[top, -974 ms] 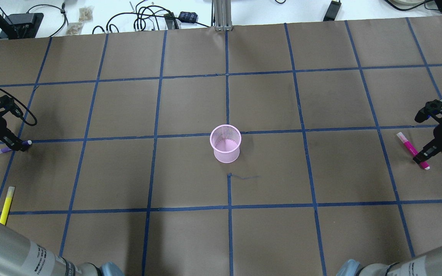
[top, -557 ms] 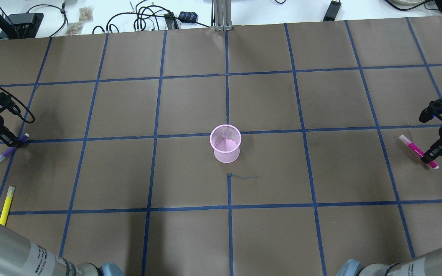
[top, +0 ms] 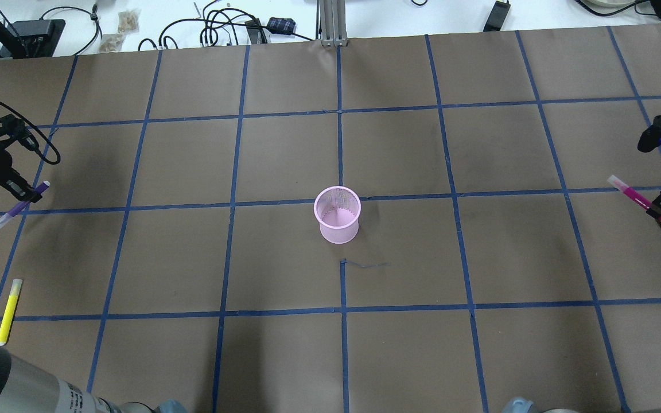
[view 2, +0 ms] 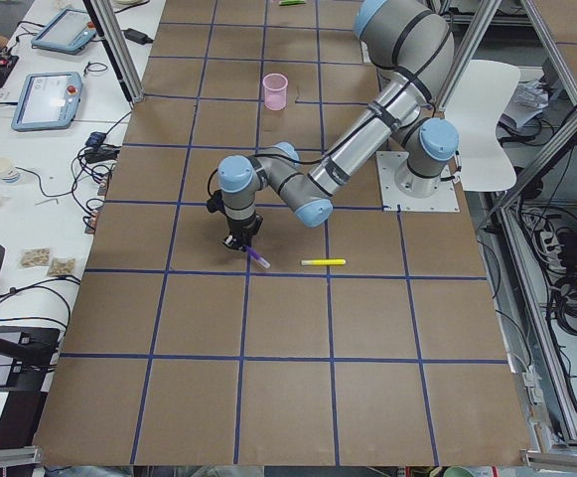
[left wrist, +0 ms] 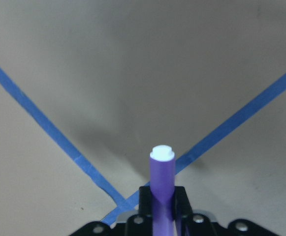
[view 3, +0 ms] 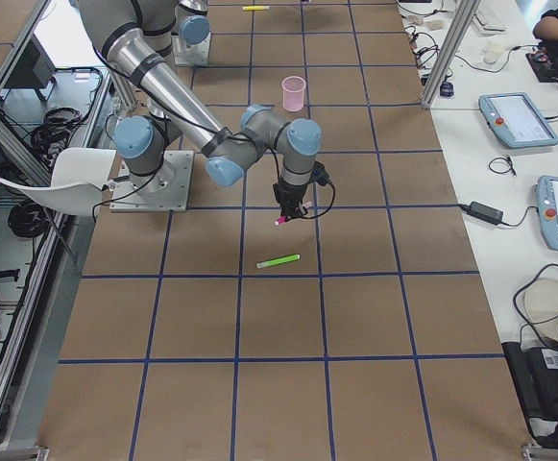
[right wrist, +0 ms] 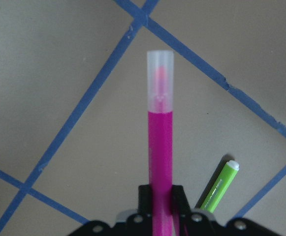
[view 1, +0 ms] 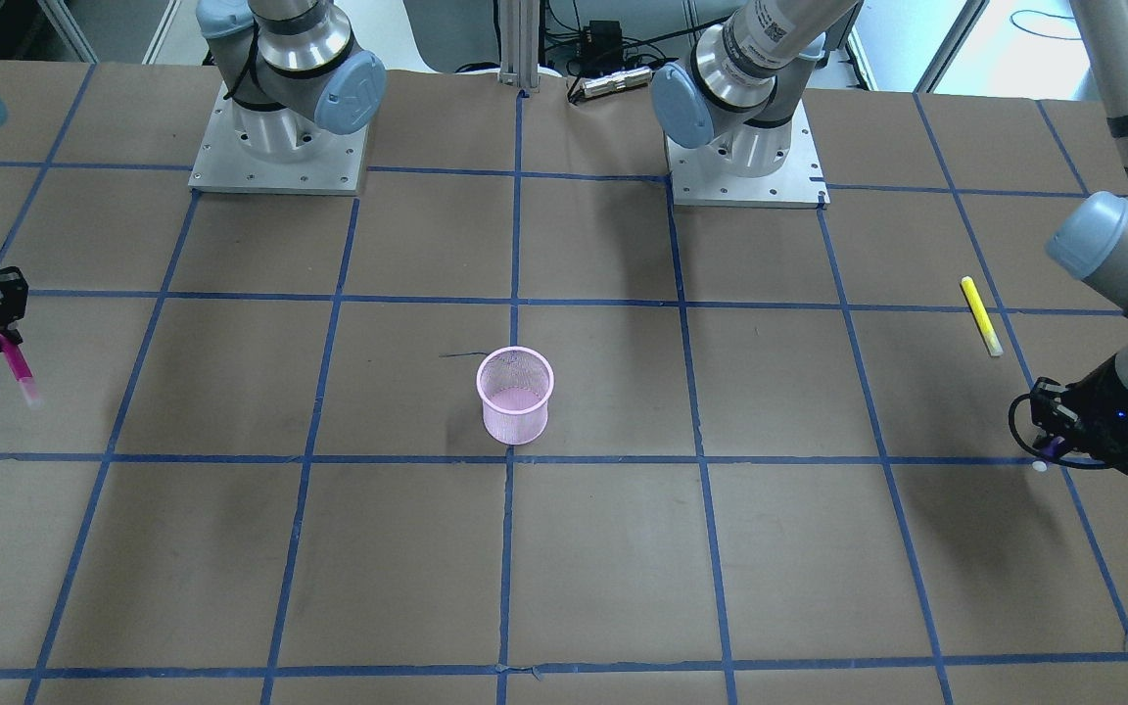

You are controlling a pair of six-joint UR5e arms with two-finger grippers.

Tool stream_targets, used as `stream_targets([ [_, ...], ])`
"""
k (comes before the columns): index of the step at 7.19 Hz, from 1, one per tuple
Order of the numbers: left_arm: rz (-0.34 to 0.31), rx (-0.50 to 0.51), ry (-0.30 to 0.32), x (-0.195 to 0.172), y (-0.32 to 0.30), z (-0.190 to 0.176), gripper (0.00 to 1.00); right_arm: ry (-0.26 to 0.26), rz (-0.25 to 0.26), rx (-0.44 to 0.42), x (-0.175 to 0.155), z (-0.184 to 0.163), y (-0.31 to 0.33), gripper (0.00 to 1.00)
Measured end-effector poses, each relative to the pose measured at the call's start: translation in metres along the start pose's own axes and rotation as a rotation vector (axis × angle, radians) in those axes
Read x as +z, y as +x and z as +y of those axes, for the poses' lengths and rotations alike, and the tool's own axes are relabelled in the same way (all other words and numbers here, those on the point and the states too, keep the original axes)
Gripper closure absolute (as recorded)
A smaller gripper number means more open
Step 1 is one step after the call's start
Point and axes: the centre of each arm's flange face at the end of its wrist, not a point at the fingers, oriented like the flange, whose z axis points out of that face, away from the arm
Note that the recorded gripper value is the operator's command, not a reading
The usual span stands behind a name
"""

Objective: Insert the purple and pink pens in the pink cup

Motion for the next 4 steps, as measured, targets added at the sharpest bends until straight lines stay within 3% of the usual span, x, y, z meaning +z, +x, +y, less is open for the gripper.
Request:
stream_targets([
  [2,0.02,0.0,0.043,-0.031,0.025,-0.022,1.0,-0.056,0.025,-0.164,-0.059,-0.068,-0.042,1.0],
  [4,0.039,-0.009,0.078,-0.056,0.047,-0.041,1.0,-0.09,0.095,-0.239,-0.105,-0.146,-0.122,1.0],
])
